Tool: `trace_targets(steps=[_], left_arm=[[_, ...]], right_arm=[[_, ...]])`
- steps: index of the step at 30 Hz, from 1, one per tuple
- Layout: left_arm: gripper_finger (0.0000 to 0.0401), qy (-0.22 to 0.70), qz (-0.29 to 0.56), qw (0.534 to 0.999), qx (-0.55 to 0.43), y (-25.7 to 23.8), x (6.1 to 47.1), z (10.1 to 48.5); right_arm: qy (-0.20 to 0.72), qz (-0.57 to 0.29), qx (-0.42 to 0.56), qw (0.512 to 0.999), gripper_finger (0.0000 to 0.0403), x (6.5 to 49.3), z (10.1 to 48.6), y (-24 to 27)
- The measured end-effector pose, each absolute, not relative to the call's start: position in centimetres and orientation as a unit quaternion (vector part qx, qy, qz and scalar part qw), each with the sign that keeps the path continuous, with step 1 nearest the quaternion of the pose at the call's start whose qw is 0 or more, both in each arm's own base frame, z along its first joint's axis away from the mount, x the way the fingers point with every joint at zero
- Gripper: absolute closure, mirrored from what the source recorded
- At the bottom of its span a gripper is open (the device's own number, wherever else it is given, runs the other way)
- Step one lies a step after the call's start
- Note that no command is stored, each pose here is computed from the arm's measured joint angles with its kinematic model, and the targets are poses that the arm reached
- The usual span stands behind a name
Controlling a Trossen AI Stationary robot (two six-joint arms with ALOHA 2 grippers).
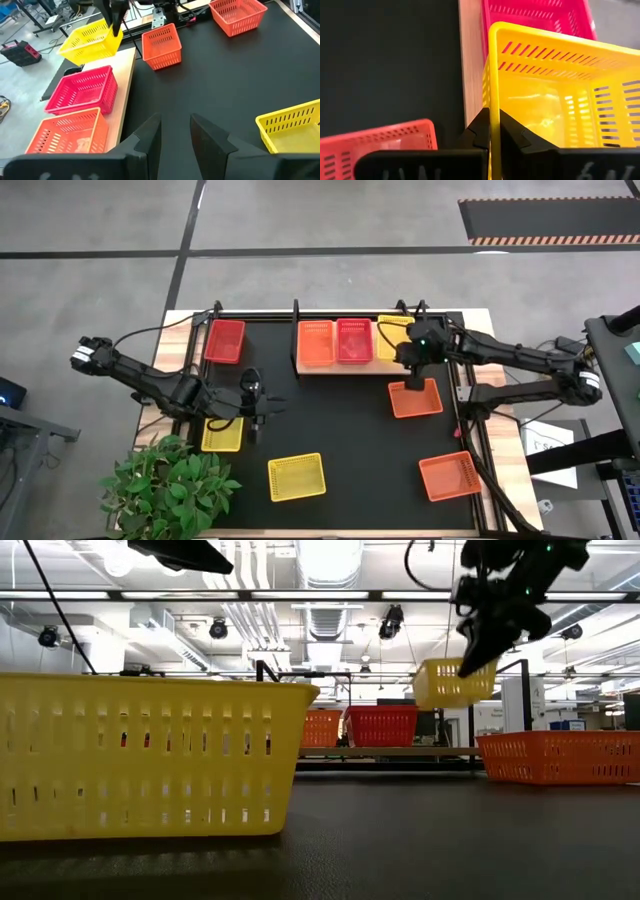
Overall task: Stack baskets on shelf by color
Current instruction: Put the top yellow basket on the shelf
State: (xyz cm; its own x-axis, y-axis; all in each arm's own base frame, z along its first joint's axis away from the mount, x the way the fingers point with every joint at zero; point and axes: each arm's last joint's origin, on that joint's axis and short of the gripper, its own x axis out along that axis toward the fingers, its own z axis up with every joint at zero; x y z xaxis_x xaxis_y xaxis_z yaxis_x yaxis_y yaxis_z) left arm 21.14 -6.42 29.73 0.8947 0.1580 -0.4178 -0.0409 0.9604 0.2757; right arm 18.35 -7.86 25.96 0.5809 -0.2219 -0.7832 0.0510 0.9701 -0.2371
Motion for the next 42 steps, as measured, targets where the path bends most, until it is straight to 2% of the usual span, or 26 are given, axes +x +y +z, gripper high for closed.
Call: trace_targets(steps=[29,42], left_arm=[[0.0315,0.208,0.048,0.964,0.157,-6.4,21.3,29.9],[0.0315,0.207,0.048,0.965,0.157,-6.5,21.4,29.8]], right_arm=[[0.540,-0.057,-0.072,0.837,0.0391,20.2,20.9,-11.1],[0.544,-0.092,-0.090,0.829,0.0293,19.9,21.4,-11.2]])
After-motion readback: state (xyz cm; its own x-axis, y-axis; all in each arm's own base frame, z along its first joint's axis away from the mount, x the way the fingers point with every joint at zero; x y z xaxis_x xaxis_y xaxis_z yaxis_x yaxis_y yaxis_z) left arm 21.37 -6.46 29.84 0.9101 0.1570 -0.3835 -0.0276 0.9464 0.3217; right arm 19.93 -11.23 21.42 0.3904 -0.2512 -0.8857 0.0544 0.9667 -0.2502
